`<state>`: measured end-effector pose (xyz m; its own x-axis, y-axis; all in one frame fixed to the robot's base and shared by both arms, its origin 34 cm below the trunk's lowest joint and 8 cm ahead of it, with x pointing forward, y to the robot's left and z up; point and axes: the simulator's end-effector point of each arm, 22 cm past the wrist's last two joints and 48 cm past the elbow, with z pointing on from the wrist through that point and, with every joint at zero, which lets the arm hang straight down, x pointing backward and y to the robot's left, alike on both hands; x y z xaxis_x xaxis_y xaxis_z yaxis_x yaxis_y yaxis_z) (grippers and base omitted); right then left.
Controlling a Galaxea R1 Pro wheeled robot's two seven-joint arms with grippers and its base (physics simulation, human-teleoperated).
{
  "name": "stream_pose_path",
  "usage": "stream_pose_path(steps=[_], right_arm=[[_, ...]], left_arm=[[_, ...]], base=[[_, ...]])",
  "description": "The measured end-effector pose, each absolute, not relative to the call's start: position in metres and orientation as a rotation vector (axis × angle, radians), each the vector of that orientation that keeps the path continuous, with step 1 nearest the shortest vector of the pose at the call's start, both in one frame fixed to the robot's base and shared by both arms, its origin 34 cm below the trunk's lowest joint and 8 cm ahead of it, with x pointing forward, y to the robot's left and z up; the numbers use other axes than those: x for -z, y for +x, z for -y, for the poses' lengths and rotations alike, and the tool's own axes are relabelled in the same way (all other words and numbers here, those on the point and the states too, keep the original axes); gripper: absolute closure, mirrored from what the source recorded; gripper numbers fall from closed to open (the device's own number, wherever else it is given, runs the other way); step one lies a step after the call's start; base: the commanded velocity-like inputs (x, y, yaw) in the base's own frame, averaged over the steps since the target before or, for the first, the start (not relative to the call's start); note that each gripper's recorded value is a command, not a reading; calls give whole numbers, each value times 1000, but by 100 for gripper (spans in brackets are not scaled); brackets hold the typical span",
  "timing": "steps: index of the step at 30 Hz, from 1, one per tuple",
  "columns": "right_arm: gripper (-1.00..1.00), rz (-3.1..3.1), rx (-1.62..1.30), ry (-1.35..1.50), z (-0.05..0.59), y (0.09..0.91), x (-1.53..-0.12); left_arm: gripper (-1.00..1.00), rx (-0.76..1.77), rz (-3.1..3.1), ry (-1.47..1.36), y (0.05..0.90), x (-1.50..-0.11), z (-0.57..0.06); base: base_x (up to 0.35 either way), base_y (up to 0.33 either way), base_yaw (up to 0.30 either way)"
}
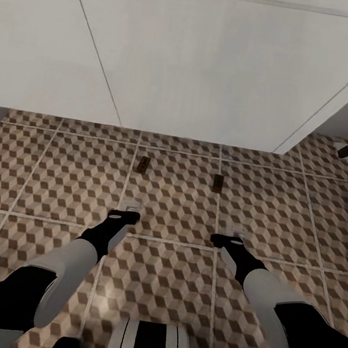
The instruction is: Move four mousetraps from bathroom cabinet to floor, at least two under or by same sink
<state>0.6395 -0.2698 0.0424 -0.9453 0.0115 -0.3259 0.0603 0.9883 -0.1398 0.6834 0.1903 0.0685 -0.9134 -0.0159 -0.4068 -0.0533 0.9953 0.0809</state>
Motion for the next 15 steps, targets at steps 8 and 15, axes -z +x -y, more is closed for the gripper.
stream_pose_path(steps=[8, 15], right_arm=[[-100, -2805, 209, 47, 268, 639, -42], [-100, -2814, 213, 44, 269, 633, -40]], left_arm=[[-100, -126, -2723, -52, 682, -68, -191], [-100, -125, -2727, -53, 681, -67, -190]], base=[[-348, 0, 0], [-349, 0, 0]])
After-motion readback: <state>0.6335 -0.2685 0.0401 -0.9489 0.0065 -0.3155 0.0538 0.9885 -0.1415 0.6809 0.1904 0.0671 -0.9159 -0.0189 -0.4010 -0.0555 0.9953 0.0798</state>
